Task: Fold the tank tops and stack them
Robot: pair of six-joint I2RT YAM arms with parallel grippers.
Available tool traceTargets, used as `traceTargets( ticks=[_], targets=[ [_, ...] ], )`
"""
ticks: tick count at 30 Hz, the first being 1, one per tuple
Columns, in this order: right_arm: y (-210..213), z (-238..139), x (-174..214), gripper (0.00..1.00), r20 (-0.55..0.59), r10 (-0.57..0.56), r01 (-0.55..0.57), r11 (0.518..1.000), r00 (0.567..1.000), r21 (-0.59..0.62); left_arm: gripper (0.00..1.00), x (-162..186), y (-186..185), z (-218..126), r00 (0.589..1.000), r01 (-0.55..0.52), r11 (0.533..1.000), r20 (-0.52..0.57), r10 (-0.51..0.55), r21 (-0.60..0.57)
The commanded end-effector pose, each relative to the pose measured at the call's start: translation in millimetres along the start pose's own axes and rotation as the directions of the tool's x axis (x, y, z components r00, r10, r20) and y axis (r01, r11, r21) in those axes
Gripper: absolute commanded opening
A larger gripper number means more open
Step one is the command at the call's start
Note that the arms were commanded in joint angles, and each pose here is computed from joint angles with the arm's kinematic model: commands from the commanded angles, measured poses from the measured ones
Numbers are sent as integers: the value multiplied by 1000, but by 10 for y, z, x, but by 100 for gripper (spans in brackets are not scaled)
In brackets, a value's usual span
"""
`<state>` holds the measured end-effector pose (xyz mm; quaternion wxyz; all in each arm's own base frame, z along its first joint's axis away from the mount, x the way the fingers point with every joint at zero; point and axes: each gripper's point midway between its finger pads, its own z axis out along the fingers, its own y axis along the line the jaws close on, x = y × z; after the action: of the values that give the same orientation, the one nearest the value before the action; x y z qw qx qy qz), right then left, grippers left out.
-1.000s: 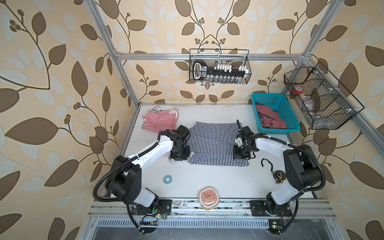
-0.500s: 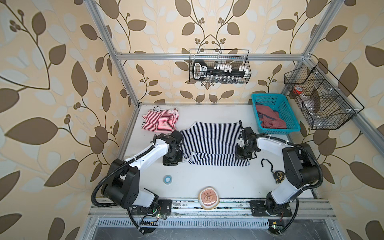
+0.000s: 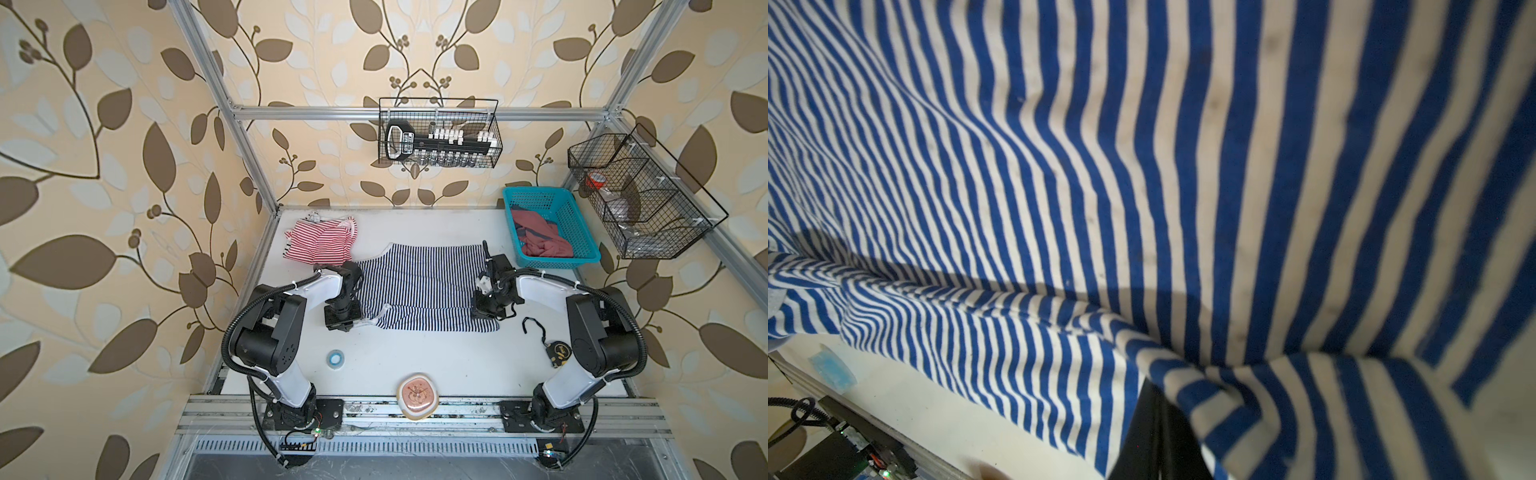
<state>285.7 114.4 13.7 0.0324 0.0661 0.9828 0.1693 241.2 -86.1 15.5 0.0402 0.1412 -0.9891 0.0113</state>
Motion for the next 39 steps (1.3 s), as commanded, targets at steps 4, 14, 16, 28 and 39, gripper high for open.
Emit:
traceTargets(
  ticks=[4, 14, 16, 28, 39],
  targets=[
    [-346, 107, 196, 6, -48, 24, -18, 992, 999, 124, 5, -168, 169, -22, 998, 44, 996, 42, -40, -79],
    [-447, 124, 295, 6, -67, 34, -23, 989, 997, 148, 5, -226, 392, -22, 997, 72, 989, 34, -68, -131],
    [-456, 117, 299, 6, -67, 34, -24, 989, 997, 148, 5, -234, 435, -42, 997, 72, 987, 34, -68, -144],
    [-521, 101, 345, 6, -78, 35, -21, 985, 996, 171, 10, -381, 721, -227, 992, 118, 967, 78, -102, -227],
    [-491, 63, 342, 7, -72, 29, -18, 987, 997, 158, 32, -383, 425, -468, 990, 112, 993, 94, -110, -22]
  ],
)
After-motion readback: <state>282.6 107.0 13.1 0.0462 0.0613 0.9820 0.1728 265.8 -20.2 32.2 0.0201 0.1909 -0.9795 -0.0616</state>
